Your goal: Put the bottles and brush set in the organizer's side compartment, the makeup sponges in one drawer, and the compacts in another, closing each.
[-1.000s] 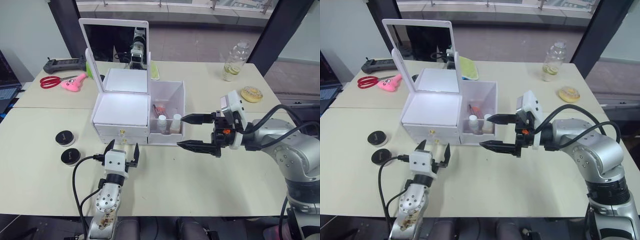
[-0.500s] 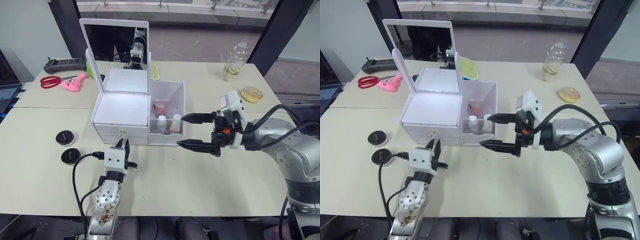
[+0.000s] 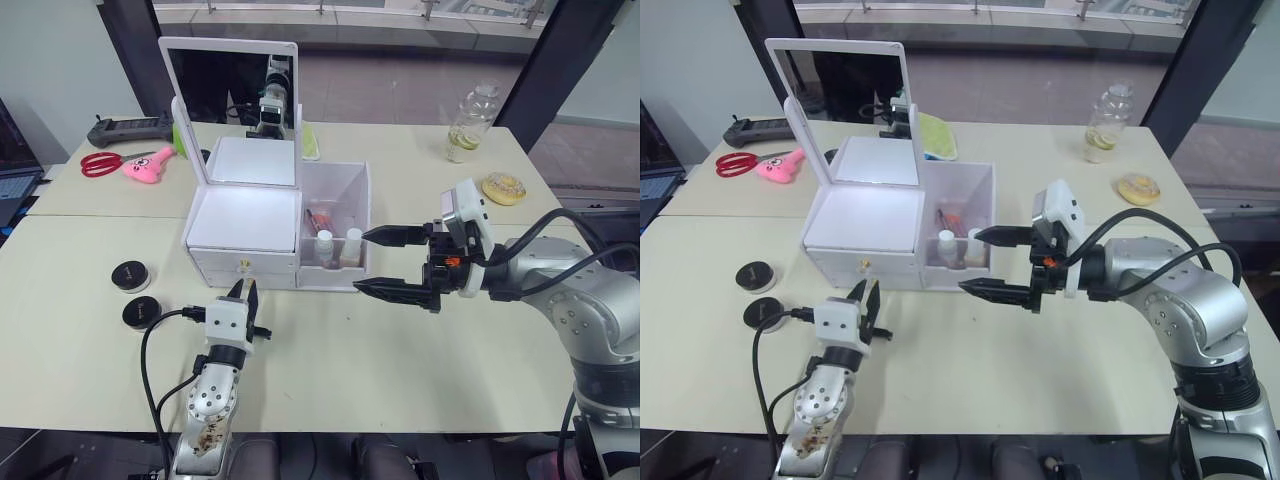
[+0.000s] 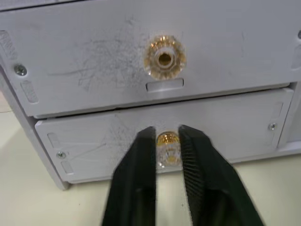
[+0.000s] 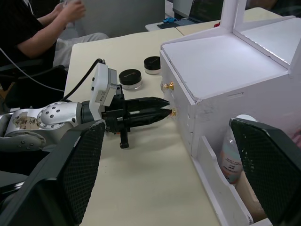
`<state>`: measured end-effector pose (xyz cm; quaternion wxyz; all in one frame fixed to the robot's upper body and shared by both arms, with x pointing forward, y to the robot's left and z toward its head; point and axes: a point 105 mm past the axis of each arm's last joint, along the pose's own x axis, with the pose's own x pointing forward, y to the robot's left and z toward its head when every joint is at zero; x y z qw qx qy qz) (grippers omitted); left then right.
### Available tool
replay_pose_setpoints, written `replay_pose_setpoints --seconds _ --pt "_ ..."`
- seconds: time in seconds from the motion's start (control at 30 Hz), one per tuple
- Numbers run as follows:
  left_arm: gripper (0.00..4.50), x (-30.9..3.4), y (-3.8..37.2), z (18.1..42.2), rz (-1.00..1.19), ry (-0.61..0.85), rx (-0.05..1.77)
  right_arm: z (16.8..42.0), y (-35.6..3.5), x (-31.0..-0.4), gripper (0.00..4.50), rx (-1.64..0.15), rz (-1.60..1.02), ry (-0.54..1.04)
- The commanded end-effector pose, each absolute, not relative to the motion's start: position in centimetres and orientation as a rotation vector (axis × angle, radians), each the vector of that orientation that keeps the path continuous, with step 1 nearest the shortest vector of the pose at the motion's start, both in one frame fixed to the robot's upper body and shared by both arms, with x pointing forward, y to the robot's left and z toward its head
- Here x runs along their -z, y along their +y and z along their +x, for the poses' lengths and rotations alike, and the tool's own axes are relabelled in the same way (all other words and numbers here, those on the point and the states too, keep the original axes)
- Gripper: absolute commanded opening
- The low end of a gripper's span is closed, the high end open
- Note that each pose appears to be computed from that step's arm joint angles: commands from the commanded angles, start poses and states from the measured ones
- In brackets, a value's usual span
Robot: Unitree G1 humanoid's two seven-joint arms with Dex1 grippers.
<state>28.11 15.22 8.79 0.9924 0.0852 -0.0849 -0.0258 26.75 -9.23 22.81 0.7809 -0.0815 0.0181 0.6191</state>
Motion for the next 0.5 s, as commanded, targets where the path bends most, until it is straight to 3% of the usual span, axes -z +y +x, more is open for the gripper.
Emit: replay_pose_setpoints --seconds 0.03,0.1,0.5 --pt "2.15 -9.6 15.2 27.6 0.168 -0.194 0.045 26.3 -9.1 -23.8 4.50 -1.345 -0.202 -0.007" --pt "2.74 -9.2 15.2 27.7 0.168 -0.175 0.051 26.3 -9.1 -23.8 4.50 -1.345 -0.202 -0.005" --pt "2.74 -8.9 14.6 28.9 0.158 -0.173 0.074 26.4 -9.3 -23.9 4.50 -1.329 -0.211 -0.002"
